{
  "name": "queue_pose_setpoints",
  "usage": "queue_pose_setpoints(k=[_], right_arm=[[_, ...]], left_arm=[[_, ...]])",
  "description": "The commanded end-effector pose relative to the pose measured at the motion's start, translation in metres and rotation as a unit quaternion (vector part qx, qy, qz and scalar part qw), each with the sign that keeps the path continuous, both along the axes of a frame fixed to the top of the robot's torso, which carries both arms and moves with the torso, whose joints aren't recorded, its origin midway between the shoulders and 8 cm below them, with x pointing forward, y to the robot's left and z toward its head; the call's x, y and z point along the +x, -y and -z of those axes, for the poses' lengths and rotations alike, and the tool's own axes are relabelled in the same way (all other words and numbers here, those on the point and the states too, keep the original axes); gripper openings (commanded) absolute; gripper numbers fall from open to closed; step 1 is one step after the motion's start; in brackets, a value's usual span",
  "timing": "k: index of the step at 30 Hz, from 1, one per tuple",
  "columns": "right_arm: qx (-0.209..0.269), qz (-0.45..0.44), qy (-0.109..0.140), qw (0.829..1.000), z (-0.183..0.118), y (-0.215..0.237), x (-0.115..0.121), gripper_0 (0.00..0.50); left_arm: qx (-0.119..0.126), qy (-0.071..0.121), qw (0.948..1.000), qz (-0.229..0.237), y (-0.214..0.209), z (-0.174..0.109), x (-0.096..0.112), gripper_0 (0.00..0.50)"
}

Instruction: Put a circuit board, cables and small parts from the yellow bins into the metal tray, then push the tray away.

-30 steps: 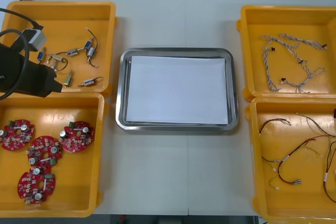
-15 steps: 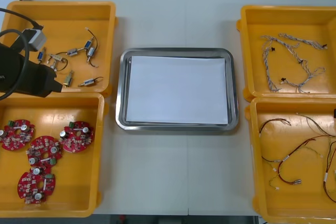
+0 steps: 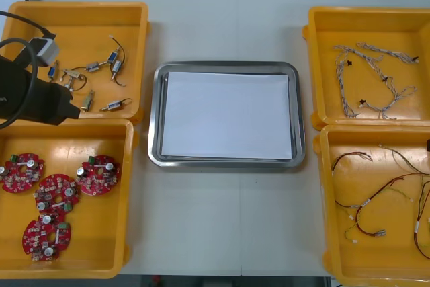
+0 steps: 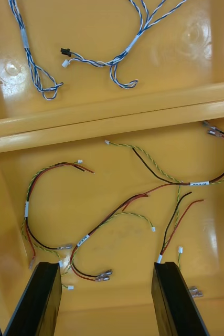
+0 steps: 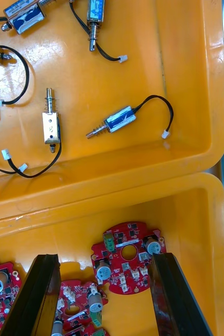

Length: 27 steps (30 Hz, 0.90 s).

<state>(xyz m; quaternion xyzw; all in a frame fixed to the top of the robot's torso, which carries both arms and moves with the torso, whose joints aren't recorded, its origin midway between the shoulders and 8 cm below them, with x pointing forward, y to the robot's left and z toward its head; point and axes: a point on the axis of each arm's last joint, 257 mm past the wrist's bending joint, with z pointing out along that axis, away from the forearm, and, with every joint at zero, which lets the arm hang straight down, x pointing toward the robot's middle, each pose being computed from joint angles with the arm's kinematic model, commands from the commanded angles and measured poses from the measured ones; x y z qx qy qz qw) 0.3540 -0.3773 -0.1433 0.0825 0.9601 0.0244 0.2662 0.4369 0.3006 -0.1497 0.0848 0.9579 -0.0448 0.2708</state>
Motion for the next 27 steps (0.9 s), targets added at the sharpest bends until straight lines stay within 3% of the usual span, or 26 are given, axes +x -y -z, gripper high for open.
queue_pose_setpoints(k=[1, 4, 5, 16, 22, 27], right_arm=[[-0.025, -0.002, 0.013, 1.000, -0.015, 0.011, -0.001, 0.500], [-0.025, -0.002, 0.013, 1.000, -0.015, 0.011, -0.001, 0.500], [-0.017, -0.004, -0.007, 1.000, 0.001, 0.008, -0.008, 0.500], [-0.052, -0.042, -0.039, 0.997, 0.009, 0.004, -0.015, 0.500], [-0.050, -0.065, -0.059, 0.995, 0.022, -0.006, -0.023, 0.500], [-0.043, -0.079, -0.080, 0.993, 0.035, -0.011, -0.033, 0.500]], left_arm=[[0.013, 0.007, 0.9987, 0.049, 0.010, 0.006, -0.008, 0.500], [0.012, 0.008, 0.9986, 0.051, 0.011, 0.005, -0.009, 0.500], [0.012, 0.009, 0.9986, 0.051, 0.011, 0.003, -0.008, 0.500], [0.037, 0.015, 0.9975, 0.058, -0.009, -0.016, -0.009, 0.500], [0.030, -0.009, 0.9987, 0.040, -0.042, -0.004, -0.034, 0.500], [0.049, -0.024, 0.9984, 0.010, -0.067, 0.013, -0.063, 0.500]])
